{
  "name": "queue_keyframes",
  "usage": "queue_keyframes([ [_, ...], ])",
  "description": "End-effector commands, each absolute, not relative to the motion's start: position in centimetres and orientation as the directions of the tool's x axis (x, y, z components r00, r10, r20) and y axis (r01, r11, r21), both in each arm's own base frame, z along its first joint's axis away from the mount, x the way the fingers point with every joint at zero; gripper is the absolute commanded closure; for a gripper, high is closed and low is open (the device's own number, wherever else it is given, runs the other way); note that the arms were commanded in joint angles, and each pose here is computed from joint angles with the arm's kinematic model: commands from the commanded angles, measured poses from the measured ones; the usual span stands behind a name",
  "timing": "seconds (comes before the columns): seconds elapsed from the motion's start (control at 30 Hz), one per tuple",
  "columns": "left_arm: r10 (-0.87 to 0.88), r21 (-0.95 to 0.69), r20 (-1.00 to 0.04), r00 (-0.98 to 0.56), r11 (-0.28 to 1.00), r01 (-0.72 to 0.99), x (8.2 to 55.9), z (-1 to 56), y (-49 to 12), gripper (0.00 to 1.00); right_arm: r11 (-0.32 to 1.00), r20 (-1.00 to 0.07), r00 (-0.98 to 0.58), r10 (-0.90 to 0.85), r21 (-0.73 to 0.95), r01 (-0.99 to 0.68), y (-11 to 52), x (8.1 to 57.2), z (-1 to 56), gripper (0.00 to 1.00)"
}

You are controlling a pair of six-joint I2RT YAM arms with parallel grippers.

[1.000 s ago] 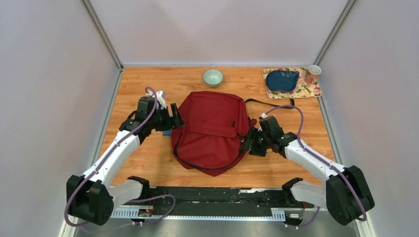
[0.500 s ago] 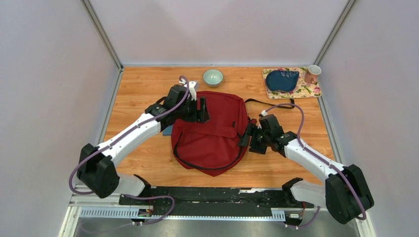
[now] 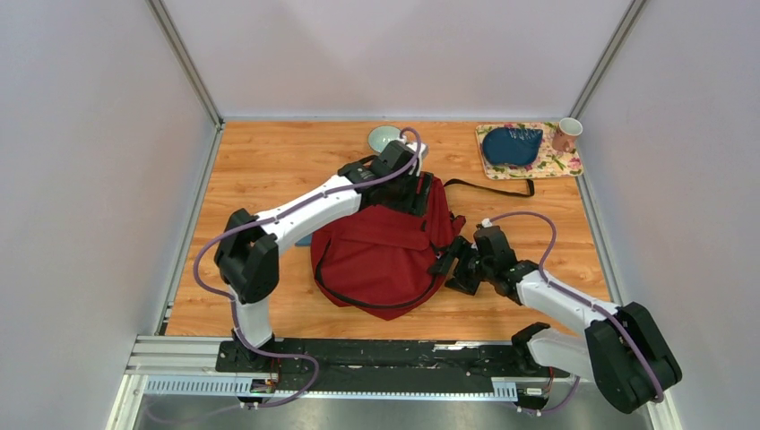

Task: Pack the student bag
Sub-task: Unzip the student bag at the center of the board.

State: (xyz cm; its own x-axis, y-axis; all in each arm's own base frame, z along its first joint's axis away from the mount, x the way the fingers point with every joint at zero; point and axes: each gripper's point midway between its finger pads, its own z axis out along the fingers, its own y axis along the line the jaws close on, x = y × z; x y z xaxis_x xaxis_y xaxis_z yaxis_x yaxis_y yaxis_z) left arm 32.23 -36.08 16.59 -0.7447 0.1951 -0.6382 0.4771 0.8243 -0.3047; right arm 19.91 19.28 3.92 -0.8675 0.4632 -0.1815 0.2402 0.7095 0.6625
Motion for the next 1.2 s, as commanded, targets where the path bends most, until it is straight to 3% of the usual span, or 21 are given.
queue_keyframes([
  [0.0, 0.274, -0.215, -0.631, -0.726, 0.837, 0.503, 32.2, 16.2, -37.1, 0.27, 0.656, -0.21, -0.825, 0.524, 0.717, 0.234, 19.5, 21.0, 5.5, 0.3],
  [0.73, 0.411, -0.016, -0.581, -0.703, 0.858, 0.514, 31.9, 9.7, -39.4, 0.4, 0.645, -0.252, -0.802, 0.542, 0.736, 0.206, 18.5, 20.1, 5.9, 0.32],
  [0.8, 0.418, 0.001, -0.577, -0.701, 0.859, 0.512, 32.0, 9.2, -39.3, 0.47, 0.648, -0.253, -0.804, 0.539, 0.733, 0.204, 18.5, 20.0, 5.9, 0.33],
  [1.17, 0.466, 0.056, -0.56, -0.685, 0.846, 0.53, 32.1, 7.2, -39.4, 0.56, 0.66, -0.257, -0.806, 0.533, 0.722, 0.206, 18.4, 20.0, 5.5, 0.33],
])
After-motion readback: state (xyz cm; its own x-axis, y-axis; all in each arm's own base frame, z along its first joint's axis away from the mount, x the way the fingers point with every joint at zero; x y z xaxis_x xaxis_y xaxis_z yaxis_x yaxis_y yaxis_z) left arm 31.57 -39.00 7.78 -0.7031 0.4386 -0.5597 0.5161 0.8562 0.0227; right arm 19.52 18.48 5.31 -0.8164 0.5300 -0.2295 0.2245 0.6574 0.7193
